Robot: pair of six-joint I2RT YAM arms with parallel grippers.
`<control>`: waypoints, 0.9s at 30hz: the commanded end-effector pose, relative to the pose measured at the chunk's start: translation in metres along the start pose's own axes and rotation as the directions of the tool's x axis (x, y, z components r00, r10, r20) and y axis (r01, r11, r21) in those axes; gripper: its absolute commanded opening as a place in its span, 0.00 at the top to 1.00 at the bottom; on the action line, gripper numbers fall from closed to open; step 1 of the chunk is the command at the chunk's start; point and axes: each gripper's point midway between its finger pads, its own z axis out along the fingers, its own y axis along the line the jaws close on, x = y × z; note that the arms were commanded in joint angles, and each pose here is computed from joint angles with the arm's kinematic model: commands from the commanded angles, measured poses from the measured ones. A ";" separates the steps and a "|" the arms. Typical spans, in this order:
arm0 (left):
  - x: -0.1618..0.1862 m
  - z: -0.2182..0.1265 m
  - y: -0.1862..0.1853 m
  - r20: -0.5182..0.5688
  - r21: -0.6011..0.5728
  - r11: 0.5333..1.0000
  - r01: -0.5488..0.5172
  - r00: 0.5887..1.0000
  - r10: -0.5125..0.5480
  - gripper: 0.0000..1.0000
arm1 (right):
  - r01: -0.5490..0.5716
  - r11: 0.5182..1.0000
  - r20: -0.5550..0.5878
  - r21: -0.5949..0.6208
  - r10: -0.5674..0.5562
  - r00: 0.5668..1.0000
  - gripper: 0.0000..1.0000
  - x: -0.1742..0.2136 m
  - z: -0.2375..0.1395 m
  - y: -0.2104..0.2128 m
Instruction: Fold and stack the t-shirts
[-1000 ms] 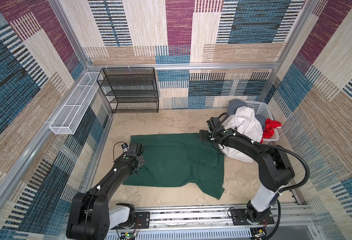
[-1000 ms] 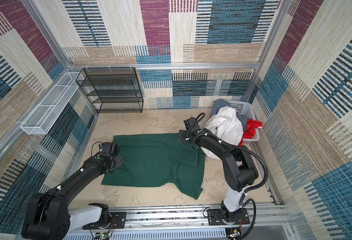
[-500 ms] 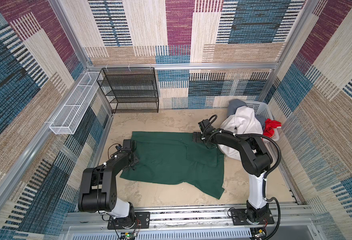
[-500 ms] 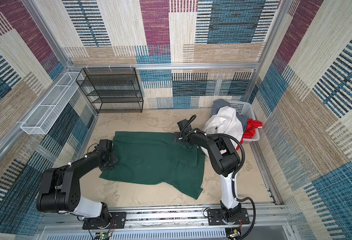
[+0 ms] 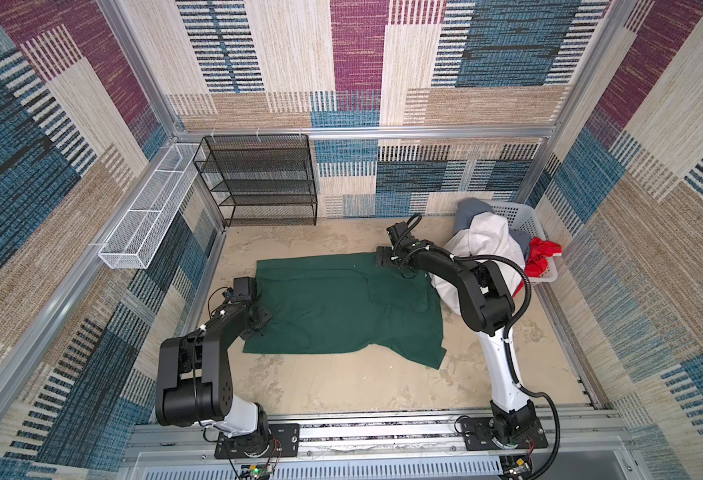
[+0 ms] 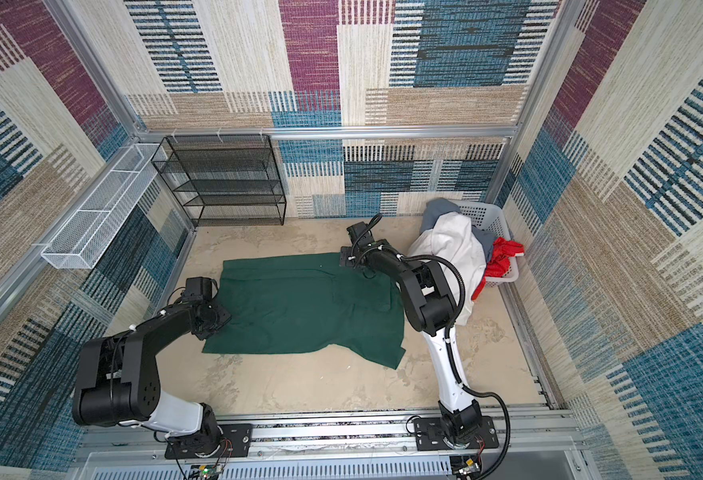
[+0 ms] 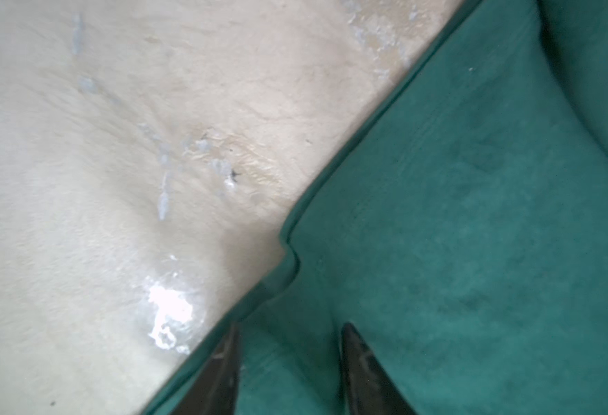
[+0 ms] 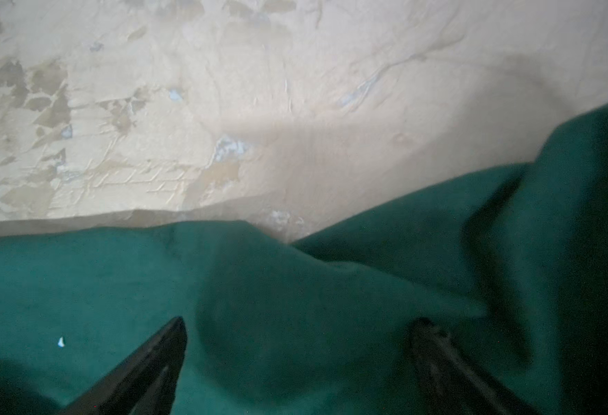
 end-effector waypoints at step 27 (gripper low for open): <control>0.054 -0.045 0.030 0.030 0.049 0.999 -0.007 1.000 0.005 0.20 | -0.135 0.990 -0.102 -0.033 0.131 0.986 0.02 0.121 -0.211 -0.073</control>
